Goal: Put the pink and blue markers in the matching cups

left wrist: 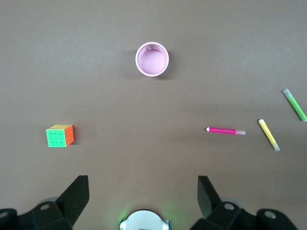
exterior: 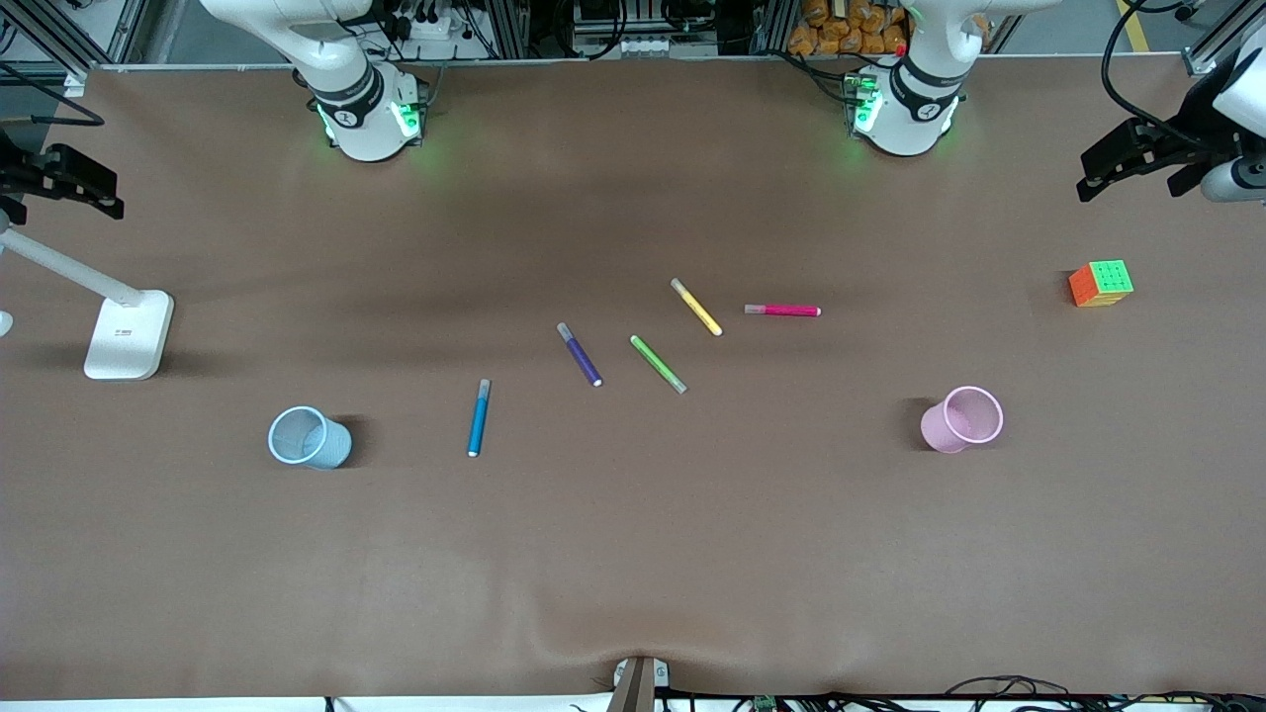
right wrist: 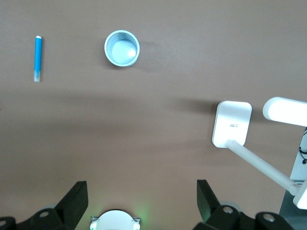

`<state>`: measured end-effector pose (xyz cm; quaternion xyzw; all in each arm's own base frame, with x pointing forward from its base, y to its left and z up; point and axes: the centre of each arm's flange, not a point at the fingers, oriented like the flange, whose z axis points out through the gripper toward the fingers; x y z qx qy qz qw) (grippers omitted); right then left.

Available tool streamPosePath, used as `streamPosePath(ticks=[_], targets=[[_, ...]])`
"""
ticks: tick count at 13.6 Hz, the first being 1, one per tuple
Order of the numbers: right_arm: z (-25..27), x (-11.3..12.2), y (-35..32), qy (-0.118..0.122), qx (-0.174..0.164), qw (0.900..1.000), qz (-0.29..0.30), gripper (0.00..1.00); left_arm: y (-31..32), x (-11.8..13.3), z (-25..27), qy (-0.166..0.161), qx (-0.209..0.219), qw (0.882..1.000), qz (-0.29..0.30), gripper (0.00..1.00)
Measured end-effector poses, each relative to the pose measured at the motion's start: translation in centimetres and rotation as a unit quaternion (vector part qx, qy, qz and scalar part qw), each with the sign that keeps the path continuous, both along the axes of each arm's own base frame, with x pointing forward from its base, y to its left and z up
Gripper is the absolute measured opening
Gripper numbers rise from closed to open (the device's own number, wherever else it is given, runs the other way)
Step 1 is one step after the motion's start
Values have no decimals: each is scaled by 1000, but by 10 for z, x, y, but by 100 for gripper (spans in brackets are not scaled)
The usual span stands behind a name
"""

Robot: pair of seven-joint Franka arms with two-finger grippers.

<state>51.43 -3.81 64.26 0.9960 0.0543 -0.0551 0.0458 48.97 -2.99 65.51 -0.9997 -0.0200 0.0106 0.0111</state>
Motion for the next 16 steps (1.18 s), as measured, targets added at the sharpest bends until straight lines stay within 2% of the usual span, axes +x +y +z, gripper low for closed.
streamPosePath(ticks=[5, 7, 11, 16], targets=[[-4, 3, 2, -8, 1, 1000, 4, 100, 10, -1, -1, 12, 2, 1000, 7, 100], [-5, 4, 3, -12, 4, 1000, 4, 100, 15, 8, 3, 9, 20, 1000, 1, 100], [-5, 4, 5, -12, 11, 1000, 4, 100, 7, 29, -9, 43, 29, 999, -18, 100], [-8, 2, 10, -3, 32, 999, 5, 100, 3, 32, -31, 77, 19, 994, -71, 100]])
